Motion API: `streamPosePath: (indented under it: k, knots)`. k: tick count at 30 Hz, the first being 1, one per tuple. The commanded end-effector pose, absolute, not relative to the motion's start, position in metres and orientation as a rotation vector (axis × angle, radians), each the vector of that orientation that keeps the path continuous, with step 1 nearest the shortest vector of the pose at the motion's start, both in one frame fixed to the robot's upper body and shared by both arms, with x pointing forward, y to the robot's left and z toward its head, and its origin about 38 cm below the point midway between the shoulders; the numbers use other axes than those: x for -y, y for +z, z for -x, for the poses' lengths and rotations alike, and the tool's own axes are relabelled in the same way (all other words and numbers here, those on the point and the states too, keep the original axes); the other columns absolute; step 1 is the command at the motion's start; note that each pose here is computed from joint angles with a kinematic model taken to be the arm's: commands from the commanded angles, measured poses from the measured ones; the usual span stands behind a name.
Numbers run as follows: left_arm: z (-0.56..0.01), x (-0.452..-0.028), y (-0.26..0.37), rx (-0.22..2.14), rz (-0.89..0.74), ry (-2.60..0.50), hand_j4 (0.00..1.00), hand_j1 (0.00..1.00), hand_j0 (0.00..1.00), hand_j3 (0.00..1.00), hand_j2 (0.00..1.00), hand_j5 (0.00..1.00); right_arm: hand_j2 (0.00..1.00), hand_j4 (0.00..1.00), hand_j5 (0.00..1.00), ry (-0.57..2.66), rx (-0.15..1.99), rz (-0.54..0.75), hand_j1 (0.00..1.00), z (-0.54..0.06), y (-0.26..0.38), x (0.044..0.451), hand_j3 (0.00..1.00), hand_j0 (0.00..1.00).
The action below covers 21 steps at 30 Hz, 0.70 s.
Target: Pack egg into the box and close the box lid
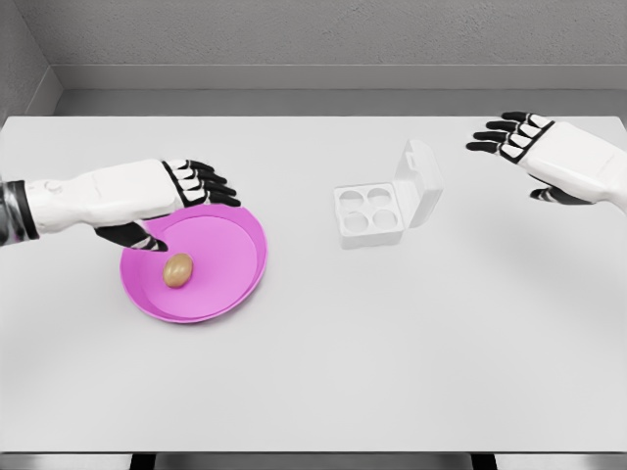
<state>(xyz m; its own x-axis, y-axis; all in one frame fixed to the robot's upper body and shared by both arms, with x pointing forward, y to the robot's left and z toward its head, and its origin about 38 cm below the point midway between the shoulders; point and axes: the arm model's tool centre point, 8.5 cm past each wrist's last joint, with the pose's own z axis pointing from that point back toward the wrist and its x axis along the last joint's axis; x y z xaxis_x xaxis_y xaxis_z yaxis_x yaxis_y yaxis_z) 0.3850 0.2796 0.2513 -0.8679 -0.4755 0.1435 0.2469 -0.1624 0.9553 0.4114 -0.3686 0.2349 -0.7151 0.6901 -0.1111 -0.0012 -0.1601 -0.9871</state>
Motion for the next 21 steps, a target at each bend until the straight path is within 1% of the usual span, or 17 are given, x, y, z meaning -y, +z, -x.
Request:
streamPosePath:
  k: [1,4,5,6,9,11,13,14,16,21]
  knots:
    - [-0.385,-0.284,0.245,1.635,-0.207,-2.042,0.91,0.91,0.91,0.91,0.91,0.91,1.00,1.00,1.00,1.895,1.599,0.792,1.00,-0.415,0.228,0.382,1.00,1.00]
    - [-0.389,-0.287,0.240,1.625,-0.183,-2.017,0.91,0.91,0.91,0.91,0.91,0.91,1.00,1.00,1.00,1.868,1.556,0.803,1.00,-0.419,0.223,0.396,1.00,1.00]
    - [-0.389,-0.287,0.239,1.621,-0.184,-2.020,0.88,0.88,0.88,0.88,0.88,0.88,1.00,1.00,1.00,1.858,1.541,0.806,1.00,-0.420,0.220,0.401,1.00,1.00]
    - [-0.389,-0.288,0.239,1.610,-0.189,-2.029,0.87,0.87,0.87,0.87,0.87,0.87,1.00,1.00,1.00,1.835,1.543,0.792,1.00,-0.423,0.212,0.399,1.00,1.00]
    - [-0.390,-0.291,0.236,1.532,-0.279,-2.113,0.89,0.89,0.89,0.89,0.89,0.89,1.00,1.00,1.00,1.805,1.545,0.778,1.00,-0.429,0.203,0.397,1.00,1.00]
    - [-0.393,-0.294,0.233,1.472,-0.348,-2.161,0.89,0.89,0.89,0.89,0.89,0.89,1.00,1.00,1.00,1.778,1.565,0.754,1.00,-0.433,0.195,0.389,1.00,1.00]
    - [-0.394,-0.295,0.230,1.443,-0.368,-2.183,0.90,0.90,0.90,0.90,0.90,0.90,1.00,1.00,1.00,1.772,1.570,0.744,1.00,-0.435,0.192,0.385,1.00,1.00]
    - [-0.393,-0.294,0.225,1.425,-0.365,-2.197,0.94,0.94,0.94,0.94,0.94,0.94,1.00,1.00,1.00,1.773,1.569,0.747,1.00,-0.436,0.192,0.385,1.00,1.00]
    - [-0.393,-0.292,0.219,1.393,-0.367,-2.225,0.96,0.96,0.96,0.96,0.96,0.96,1.00,1.00,1.00,1.772,1.565,0.747,1.00,-0.437,0.192,0.386,1.00,1.00]
    - [-0.394,-0.292,0.202,1.344,-0.324,-2.238,0.96,0.96,0.96,0.96,0.96,0.96,1.00,1.00,1.00,1.778,1.555,0.726,1.00,-0.442,0.180,0.378,1.00,1.00]
